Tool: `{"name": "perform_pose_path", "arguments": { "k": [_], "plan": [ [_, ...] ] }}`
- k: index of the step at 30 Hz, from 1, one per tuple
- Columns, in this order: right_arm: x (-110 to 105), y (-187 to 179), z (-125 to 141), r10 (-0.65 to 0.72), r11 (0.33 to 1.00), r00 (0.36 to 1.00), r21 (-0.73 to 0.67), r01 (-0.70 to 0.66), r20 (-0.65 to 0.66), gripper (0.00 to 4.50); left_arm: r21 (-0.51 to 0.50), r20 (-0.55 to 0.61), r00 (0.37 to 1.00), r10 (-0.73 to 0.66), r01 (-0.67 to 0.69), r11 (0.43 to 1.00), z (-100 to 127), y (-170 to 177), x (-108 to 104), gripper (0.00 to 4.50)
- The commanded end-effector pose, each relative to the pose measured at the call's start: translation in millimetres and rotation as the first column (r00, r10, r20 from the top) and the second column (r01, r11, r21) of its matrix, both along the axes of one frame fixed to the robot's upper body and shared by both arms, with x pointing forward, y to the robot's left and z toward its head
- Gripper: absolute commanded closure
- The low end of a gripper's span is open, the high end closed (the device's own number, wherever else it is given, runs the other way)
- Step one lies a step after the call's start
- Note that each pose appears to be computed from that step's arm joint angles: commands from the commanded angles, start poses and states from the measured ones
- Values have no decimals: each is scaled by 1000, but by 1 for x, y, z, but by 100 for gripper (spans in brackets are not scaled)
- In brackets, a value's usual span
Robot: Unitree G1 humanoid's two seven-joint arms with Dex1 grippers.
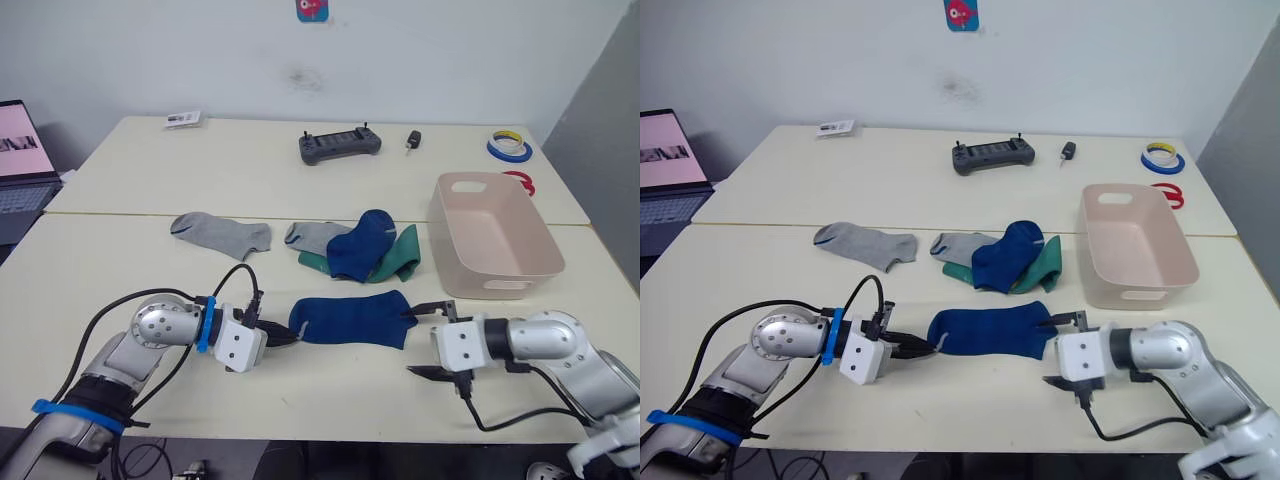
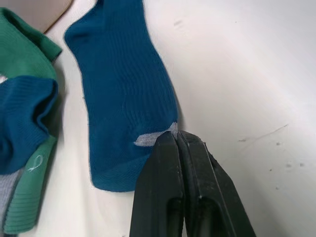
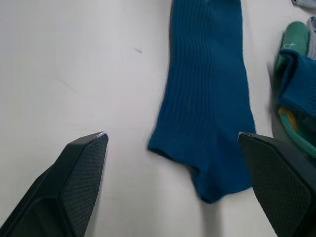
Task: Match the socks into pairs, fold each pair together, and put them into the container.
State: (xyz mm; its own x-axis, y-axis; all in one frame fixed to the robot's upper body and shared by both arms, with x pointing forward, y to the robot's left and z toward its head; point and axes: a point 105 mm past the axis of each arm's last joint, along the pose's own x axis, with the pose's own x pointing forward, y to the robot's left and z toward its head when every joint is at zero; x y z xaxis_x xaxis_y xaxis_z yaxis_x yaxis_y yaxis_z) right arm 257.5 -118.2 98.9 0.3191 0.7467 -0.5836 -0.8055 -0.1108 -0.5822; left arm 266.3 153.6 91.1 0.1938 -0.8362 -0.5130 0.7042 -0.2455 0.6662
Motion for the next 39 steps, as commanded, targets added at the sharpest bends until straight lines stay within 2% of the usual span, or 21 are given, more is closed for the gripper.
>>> {"name": "perform_pose_path", "arguments": {
  "k": [1,2,5,16,20,24,26,28,31,34,36,37,39],
  "plan": [
    [7,4,-4,25,1000,1000,-12,-25,-13,0,-11,45,999,13,-13,1000,10,0,1,444],
    [9,4,-5,23,1000,999,-11,-24,-29,0,-11,46,999,15,-14,1000,10,0,1,444],
    [11,4,-10,25,999,996,-22,-27,-89,57,-10,50,999,19,-19,1000,9,0,2,450],
    [16,-2,-17,-41,998,976,-56,30,-213,448,12,56,998,13,-13,1000,5,3,1,450],
    [15,-2,-13,-45,998,968,-42,36,-246,448,23,59,998,-6,5,1000,5,3,-1,450],
    [2,0,-8,-20,1000,951,-14,16,-310,448,16,17,1000,-9,8,1000,9,5,-10,450],
    [-11,2,-1,2,1000,932,23,7,-362,448,-19,-85,996,25,-27,999,15,6,-21,450],
    [-29,4,6,31,998,903,58,-7,-429,448,-50,-260,964,54,-69,996,21,5,-41,450],
    [-68,6,15,85,995,820,98,-36,-566,448,-39,-547,835,59,-95,995,32,-1,-87,450],
    [-96,7,24,113,991,732,127,-36,-672,448,-10,-718,693,62,-100,995,42,-7,-119,450],
    [-103,8,32,117,988,674,152,-6,-730,448,12,-808,581,97,-147,989,45,-4,-129,450],
    [-101,8,33,105,988,649,155,20,-754,448,27,-839,528,130,-198,980,43,0,-128,450],
    [-94,7,33,71,986,625,148,71,-777,448,48,-868,464,175,-273,961,40,7,-123,450]
  ]
}}
